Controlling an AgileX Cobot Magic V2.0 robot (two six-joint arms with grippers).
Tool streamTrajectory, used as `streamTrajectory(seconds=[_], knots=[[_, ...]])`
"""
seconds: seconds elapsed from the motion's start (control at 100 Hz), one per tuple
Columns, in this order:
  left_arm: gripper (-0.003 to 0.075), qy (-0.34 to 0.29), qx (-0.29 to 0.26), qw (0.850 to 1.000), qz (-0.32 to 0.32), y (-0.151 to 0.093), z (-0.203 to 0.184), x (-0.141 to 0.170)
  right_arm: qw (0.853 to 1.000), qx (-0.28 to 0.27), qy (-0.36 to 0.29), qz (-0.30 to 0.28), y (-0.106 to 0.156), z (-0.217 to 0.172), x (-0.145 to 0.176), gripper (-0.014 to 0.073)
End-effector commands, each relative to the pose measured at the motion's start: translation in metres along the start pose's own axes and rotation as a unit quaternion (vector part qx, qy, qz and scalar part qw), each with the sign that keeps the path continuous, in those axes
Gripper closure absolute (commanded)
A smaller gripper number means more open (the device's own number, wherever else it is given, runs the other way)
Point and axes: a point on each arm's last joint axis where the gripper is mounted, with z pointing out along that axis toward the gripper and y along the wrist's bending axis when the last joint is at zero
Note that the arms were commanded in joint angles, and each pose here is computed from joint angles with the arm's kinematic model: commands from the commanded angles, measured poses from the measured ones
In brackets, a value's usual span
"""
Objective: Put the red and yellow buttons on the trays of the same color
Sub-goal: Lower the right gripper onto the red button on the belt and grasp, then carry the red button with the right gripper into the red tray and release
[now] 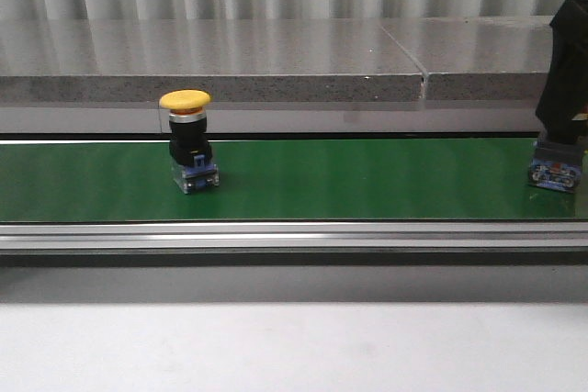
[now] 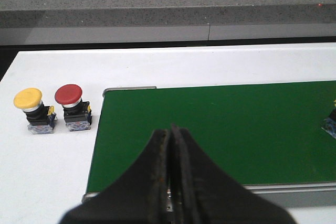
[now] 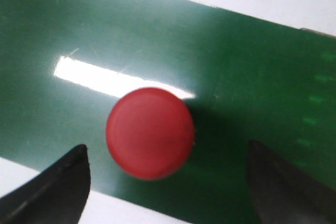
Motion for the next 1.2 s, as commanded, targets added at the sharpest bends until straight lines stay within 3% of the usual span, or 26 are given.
streamTrajectory(seconds=[0.0,0.17,0.29,0.42,0.56,0.87,1.19], knots=[[0.0740,-0.053,-0.003,0.999,-0.004,0.000,-0.004,-0.016,0.999,0.010,-0.046,-0.008,-0.002,-0.007,-0.017,0.0044],[0.0740,-0.053,-0.003,0.999,-0.004,0.000,-0.004,-0.016,0.999,0.010,-0.036,-0.010,-0.003,0.000,-0.022,0.0314],[0.0740,-0.053,-0.003,0.999,-0.004,0.000,-0.004,-0.016,1.000,0.005,-0.027,-0.013,-0.002,-0.006,-0.026,0.0398],[0.0740,-0.053,-0.003,0.999,-0.004,0.000,-0.004,-0.016,0.999,0.011,-0.032,-0.018,-0.006,-0.023,-0.036,0.0404],[0.0740,-0.053,-0.003,0.999,-0.004,0.000,-0.004,-0.016,0.998,0.034,-0.052,0.008,-0.029,-0.047,-0.052,0.0404],[0.0740,-0.053,-0.003,0.999,-0.004,0.000,-0.004,-0.016,0.978,0.130,-0.127,0.106,-0.126,-0.094,-0.082,0.0404],[0.0740,-0.053,-0.003,0.999,-0.004,0.000,-0.004,-0.016,0.967,0.163,-0.134,0.144,-0.206,-0.067,-0.116,0.0404]])
